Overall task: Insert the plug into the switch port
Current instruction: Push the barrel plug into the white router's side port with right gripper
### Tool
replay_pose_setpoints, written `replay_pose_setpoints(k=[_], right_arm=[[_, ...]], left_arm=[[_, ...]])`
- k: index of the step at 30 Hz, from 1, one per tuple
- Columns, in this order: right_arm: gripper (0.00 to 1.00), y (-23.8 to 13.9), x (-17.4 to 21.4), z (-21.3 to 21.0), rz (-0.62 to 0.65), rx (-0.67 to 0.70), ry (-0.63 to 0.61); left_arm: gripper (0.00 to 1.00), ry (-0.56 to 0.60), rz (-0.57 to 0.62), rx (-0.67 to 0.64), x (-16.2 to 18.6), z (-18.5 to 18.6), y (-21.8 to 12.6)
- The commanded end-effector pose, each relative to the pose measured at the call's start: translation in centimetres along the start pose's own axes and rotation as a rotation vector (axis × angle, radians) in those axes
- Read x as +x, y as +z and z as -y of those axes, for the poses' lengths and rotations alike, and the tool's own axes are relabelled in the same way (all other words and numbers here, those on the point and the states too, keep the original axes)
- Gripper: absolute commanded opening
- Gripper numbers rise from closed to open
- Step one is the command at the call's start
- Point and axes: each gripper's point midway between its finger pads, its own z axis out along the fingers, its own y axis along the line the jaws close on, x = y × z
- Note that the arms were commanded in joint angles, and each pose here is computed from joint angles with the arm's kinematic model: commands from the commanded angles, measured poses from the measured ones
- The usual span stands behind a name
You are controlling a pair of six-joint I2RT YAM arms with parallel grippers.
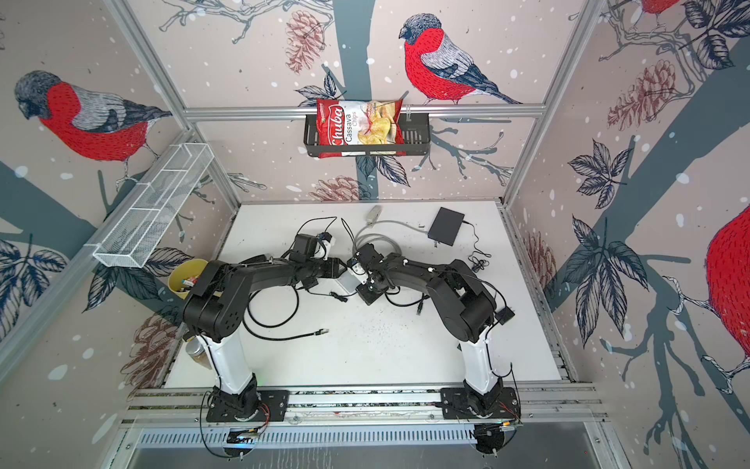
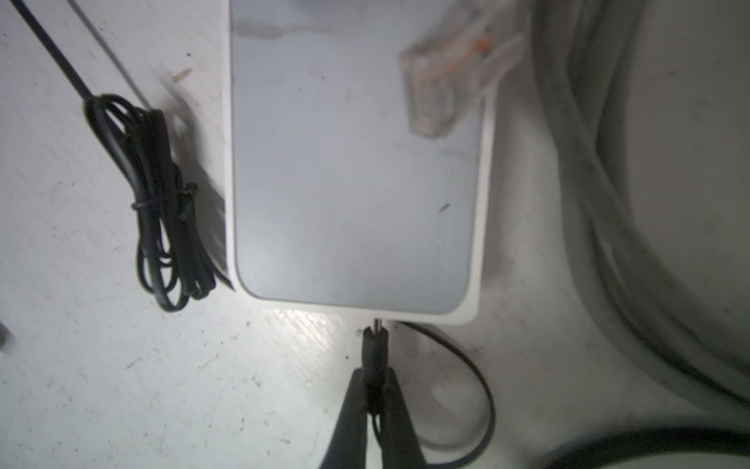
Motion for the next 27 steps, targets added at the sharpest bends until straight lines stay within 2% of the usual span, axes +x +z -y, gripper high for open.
replay_pose_setpoints(k=[1, 10, 15, 20, 27], right_arm=[[0.02, 0.3, 1.0, 0.5, -0.041, 0.021, -0.005], [0.02, 0.6, 1.0, 0.4, -0.050, 0.019, -0.027], [0.03, 0.7, 0.9, 0.4, -0.074, 0.021, -0.020], [0.04, 0.9, 1.8, 0.5, -0.127, 0.050, -0.034], [0.04, 0.9, 1.1, 0.9, -0.113, 0.093, -0.065]], left_arm=[[0.54, -0.030, 0.019, 0.105, -0.5, 1.3, 0.1], [0.53, -0.021, 0.025, 0.141, -2.6, 1.3, 0.6], [0.48, -0.033, 0.000, 0.179, -1.7, 1.5, 1.1], [0.46, -0.024, -0.019, 0.164, -1.0, 1.1, 1.0], [0.38, -0.002, -0.036, 0.230, -0.7, 1.9, 1.5]])
